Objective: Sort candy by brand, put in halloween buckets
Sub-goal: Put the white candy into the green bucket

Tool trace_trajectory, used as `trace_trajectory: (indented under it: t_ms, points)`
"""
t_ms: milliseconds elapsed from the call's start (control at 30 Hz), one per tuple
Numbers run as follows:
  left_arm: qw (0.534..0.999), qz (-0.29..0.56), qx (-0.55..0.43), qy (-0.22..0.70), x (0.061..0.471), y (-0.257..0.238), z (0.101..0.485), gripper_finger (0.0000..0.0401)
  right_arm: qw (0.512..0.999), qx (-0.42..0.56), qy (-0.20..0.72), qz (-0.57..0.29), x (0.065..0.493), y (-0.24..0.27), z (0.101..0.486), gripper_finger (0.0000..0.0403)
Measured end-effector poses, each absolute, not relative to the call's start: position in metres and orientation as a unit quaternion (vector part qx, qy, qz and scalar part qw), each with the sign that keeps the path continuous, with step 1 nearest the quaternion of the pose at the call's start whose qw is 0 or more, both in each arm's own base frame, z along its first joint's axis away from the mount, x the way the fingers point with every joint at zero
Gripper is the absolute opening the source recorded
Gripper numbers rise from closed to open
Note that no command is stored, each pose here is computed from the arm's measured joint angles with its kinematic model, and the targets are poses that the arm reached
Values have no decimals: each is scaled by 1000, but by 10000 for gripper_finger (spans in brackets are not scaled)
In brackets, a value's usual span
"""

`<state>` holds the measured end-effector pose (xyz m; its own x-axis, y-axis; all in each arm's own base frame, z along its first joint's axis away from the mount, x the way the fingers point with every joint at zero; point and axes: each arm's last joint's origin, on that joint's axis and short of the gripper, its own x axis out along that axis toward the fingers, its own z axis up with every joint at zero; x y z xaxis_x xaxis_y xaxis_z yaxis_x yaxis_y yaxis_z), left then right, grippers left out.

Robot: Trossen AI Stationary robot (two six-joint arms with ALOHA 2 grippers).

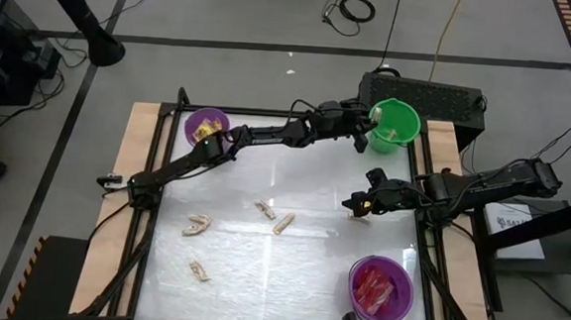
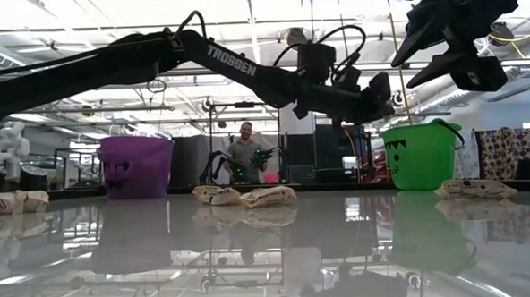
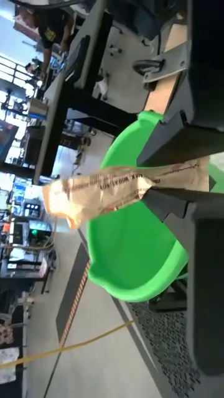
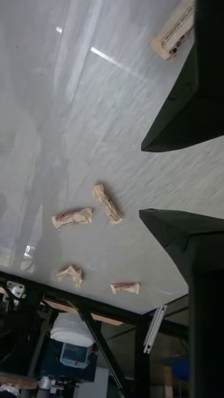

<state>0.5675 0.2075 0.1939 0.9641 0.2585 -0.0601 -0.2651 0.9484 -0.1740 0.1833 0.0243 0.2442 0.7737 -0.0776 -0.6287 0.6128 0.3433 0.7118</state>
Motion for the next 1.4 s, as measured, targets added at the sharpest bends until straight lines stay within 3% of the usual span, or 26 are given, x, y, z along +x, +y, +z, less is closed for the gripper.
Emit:
trace_trajectory:
  t_ms: [300,1033,1400]
  points:
    - [987,103,-108,62,565,211,185,121,779,529,253,-221,183,24,244,153]
    - [985,93,-118,89,565,208,181,123,780,529,252,-221,183,24,244,153]
    - [982,45,-166,81,562,211,188,129,780,530,249,-218,184,24,245,153]
